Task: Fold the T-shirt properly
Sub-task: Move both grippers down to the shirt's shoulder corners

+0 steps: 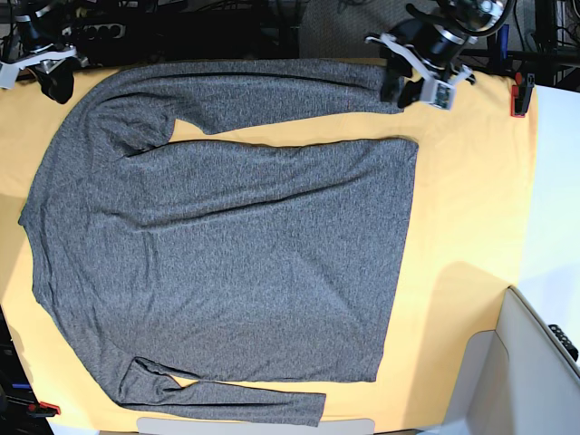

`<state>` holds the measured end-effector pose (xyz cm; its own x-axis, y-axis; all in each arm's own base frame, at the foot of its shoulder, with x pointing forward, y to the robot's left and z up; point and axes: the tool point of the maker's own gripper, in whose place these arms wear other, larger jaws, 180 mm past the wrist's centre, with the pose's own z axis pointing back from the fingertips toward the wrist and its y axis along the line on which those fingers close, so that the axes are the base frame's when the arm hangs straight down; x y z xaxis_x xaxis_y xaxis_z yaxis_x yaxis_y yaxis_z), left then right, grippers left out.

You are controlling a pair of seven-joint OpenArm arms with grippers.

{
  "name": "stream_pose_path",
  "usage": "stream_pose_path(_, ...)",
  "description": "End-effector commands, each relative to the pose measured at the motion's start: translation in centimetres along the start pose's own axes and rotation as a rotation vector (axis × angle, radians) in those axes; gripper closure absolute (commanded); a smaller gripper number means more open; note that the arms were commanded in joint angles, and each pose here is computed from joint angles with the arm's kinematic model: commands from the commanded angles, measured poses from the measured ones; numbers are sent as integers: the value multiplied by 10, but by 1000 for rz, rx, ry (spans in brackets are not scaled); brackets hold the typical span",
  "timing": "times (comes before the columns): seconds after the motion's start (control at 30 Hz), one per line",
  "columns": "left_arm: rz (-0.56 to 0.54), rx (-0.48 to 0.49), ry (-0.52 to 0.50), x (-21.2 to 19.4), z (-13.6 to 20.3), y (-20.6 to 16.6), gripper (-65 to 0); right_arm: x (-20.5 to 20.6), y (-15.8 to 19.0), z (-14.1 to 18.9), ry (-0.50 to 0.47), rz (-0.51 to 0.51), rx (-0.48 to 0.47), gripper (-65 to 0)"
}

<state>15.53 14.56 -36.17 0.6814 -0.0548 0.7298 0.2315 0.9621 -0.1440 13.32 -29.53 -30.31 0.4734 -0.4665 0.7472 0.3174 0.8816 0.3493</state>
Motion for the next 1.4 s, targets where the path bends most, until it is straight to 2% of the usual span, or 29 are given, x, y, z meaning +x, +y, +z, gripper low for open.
stream_pose_path(0.0, -21, 21, -14, 6, 6, 10, -183, 15, 0, 5, -38, 0, 20, -202)
stream_pose_path(0.1, -76, 23, 1, 10, 9, 22, -187, 23, -8, 10, -27, -45, 38, -325)
stream_pose_path(0.2, -87, 44, 48, 8, 6, 31, -188, 19, -22, 9, 3, -122, 25, -373)
stream_pose_path(0.33, -86, 83, 144, 1, 3, 46, -188, -3, -37, -1, 46, -267, 4, -373)
stream_pose_path(0.5, -47, 107, 144, 6, 0, 51, -227, -19, -44, -18, 68, -382, 22, -373)
stream_pose_path(0.63, -35, 81, 130, 8, -1, 46, -262, -13, -41, -27, 46, -395, 41, -373)
stream_pose_path(0.73, -14, 62, 110, 11, -1, 43, -262, -4, -35, -35, 23, -390, 59, -373)
stream_pose_path(0.97, -14, 52, 108, 12, -1, 41, -262, 2, -30, -56, 30, -347, 30, -373)
stream_pose_path(1.37, -13, 51, 110, 11, -2, 40, -261, -61, -39, -75, 160, -486, -29, -373)
